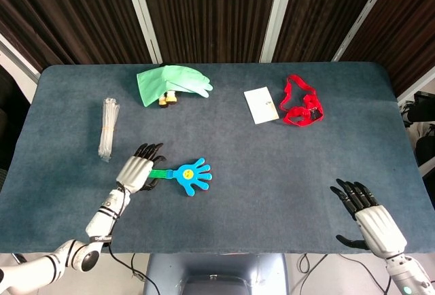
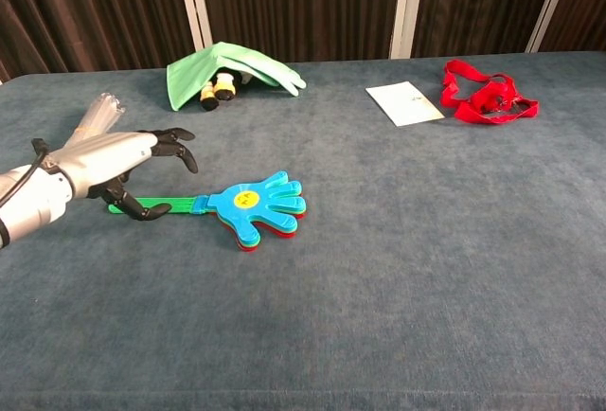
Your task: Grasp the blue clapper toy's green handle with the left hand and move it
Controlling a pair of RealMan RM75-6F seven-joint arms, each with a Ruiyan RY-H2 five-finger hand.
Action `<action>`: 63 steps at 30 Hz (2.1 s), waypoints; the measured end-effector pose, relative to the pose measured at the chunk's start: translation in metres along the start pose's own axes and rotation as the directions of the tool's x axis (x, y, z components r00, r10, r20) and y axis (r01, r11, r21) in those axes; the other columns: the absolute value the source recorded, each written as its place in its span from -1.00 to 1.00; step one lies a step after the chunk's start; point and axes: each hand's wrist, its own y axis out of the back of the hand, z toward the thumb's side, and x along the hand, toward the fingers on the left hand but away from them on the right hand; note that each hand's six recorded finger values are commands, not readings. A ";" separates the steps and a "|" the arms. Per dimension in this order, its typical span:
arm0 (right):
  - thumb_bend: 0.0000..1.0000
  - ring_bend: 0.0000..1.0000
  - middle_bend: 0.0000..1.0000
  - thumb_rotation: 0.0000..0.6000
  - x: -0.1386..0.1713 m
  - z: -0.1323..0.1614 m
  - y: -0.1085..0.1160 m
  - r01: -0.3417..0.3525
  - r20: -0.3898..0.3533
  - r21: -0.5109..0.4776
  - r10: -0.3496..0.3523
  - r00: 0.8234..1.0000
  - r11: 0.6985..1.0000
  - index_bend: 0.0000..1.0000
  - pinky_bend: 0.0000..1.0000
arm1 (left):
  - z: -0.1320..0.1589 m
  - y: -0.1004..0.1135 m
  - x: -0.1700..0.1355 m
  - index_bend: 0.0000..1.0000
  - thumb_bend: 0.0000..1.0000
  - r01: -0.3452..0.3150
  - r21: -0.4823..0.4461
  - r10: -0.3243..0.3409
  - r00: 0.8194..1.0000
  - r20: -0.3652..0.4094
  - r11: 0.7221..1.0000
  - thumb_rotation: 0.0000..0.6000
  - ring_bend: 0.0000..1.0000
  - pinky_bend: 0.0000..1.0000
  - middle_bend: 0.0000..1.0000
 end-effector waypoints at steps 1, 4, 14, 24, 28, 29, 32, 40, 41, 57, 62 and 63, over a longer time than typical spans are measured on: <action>-0.68 -1.00 -1.00 1.00 0.000 0.000 0.000 0.000 0.000 0.000 0.000 1.000 1.000 -1.00 -1.00 | 0.000 -0.001 0.001 -0.39 -0.29 0.003 -0.002 -0.003 1.000 -0.004 1.000 1.00 -1.00 -0.99 -1.00; -0.68 -1.00 -1.00 1.00 0.001 -0.001 0.002 0.006 0.000 -0.002 -0.006 1.000 1.000 -1.00 -1.00 | -0.002 -0.004 0.005 -0.32 -0.29 0.003 0.004 -0.003 1.000 -0.012 1.000 1.00 -1.00 -0.99 -1.00; -0.68 -1.00 -1.00 1.00 0.002 -0.001 0.005 0.011 0.001 -0.005 -0.011 1.000 1.000 -1.00 -1.00 | 0.000 -0.013 0.005 -0.20 -0.32 0.006 0.006 -0.006 1.000 -0.010 1.000 1.00 -1.00 -0.99 -1.00; -0.68 -1.00 -1.00 1.00 0.004 -0.001 0.006 0.012 -0.002 -0.007 -0.012 1.000 1.000 -1.00 -1.00 | -0.003 -0.020 0.008 -0.16 -0.32 0.032 0.010 -0.031 0.999 -0.027 0.999 1.00 -1.00 -0.99 -1.00; -0.68 -1.00 -1.00 1.00 0.003 -0.001 0.006 0.011 -0.002 -0.007 -0.011 1.000 1.000 -1.00 -1.00 | -0.005 -0.020 0.010 -0.12 -0.32 0.029 0.012 -0.029 0.999 -0.035 1.000 1.00 -1.00 -0.99 -1.00; -0.68 -1.00 -1.00 1.00 0.003 -0.001 0.005 0.010 -0.002 -0.007 -0.010 1.000 1.000 -1.00 -1.00 | -0.005 -0.019 0.011 -0.11 -0.32 0.026 0.013 -0.025 0.999 -0.034 1.000 1.00 -1.00 -0.99 -1.00; -0.68 -1.00 -1.00 1.00 0.003 -0.001 0.005 0.011 -0.002 -0.007 -0.011 1.000 1.000 -1.00 -1.00 | -0.003 -0.018 0.010 -0.06 -0.32 0.019 0.016 -0.019 0.999 -0.028 1.000 1.00 -1.00 -0.99 -1.00; -0.68 -1.00 -1.00 1.00 0.004 -0.001 0.006 0.016 -0.003 -0.006 -0.016 1.000 1.000 -1.00 -1.00 | -0.004 -0.018 0.011 0.19 -0.29 0.012 0.020 -0.011 1.000 -0.027 1.000 1.00 -1.00 -0.98 -0.93; -0.68 -1.00 -1.00 1.00 0.004 0.000 0.006 0.016 -0.003 -0.006 -0.016 1.000 1.000 -1.00 -1.00 | -0.004 -0.018 0.011 0.22 -0.29 0.010 0.020 -0.010 1.000 -0.027 1.000 1.00 -1.00 -0.98 -0.91; -0.68 -1.00 -1.00 1.00 0.003 0.000 0.006 0.020 -0.006 -0.005 -0.020 1.000 1.000 -1.00 -1.00 | -0.002 -0.006 0.010 0.77 -0.16 -0.111 -0.071 0.111 0.994 -0.006 0.991 1.00 -0.68 -0.71 -0.26; -0.68 -1.00 -1.00 1.00 0.004 0.000 0.006 0.016 -0.007 -0.005 -0.016 1.000 1.000 -1.00 -1.00 | -0.003 -0.008 0.008 0.82 -0.16 -0.111 -0.070 0.111 0.994 -0.005 0.991 1.00 -0.38 -0.46 0.09; -0.68 -1.00 -1.00 1.00 0.004 0.000 0.006 0.014 -0.007 -0.005 -0.014 1.000 1.000 -1.00 -1.00 | -0.003 -0.009 0.008 0.82 -0.15 -0.108 -0.072 0.108 0.994 -0.005 0.992 1.00 -0.32 -0.40 0.15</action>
